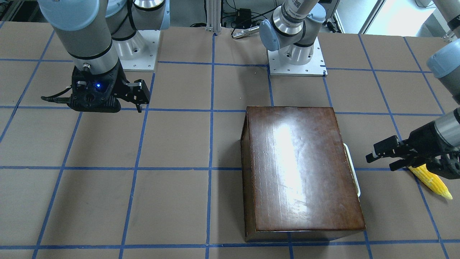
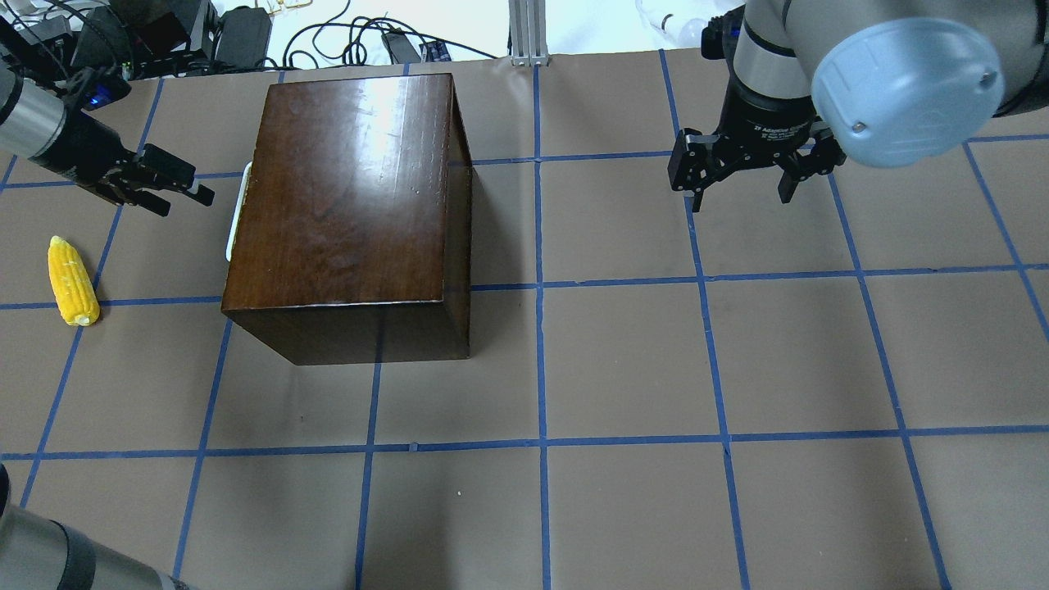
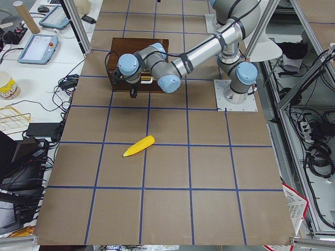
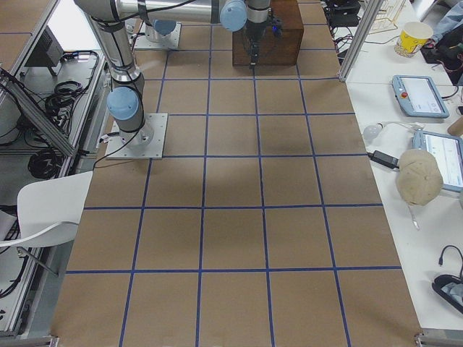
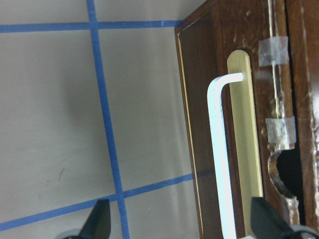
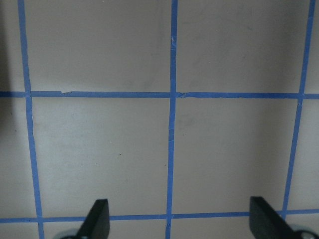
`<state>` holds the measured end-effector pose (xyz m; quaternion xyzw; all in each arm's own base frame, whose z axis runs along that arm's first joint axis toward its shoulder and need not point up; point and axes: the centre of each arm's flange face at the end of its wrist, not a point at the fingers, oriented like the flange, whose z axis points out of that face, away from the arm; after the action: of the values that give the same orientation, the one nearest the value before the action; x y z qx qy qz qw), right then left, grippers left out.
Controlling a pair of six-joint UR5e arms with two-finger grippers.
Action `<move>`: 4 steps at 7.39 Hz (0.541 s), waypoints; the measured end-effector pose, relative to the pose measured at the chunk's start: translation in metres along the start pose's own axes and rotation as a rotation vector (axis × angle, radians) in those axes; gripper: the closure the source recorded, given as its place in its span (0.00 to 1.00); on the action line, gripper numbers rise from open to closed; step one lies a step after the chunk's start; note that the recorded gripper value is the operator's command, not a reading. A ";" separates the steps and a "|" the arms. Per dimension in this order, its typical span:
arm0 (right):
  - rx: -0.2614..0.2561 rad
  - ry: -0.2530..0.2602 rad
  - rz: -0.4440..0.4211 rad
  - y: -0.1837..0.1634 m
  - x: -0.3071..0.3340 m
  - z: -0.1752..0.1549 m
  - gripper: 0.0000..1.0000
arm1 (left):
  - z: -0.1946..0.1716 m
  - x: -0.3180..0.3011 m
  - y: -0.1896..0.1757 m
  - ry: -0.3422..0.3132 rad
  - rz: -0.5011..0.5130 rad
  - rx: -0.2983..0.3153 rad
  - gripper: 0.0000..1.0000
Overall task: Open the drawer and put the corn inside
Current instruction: 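Lower the left gripper onto the white drawer handle and close it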
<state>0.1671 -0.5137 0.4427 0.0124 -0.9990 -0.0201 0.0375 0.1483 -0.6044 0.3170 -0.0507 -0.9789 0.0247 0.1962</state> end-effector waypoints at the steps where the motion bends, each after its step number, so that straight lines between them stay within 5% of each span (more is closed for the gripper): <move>1: 0.000 0.000 0.000 0.000 0.000 0.000 0.00 | 0.010 -0.004 0.000 0.012 -0.001 -0.011 0.00; 4: 0.001 0.000 0.000 0.000 0.000 0.000 0.00 | 0.031 -0.008 -0.007 0.082 -0.003 -0.002 0.00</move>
<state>0.1671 -0.5138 0.4428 0.0123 -0.9990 -0.0196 0.0374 0.1430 -0.6127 0.2861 -0.0503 -0.9702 0.0212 0.2360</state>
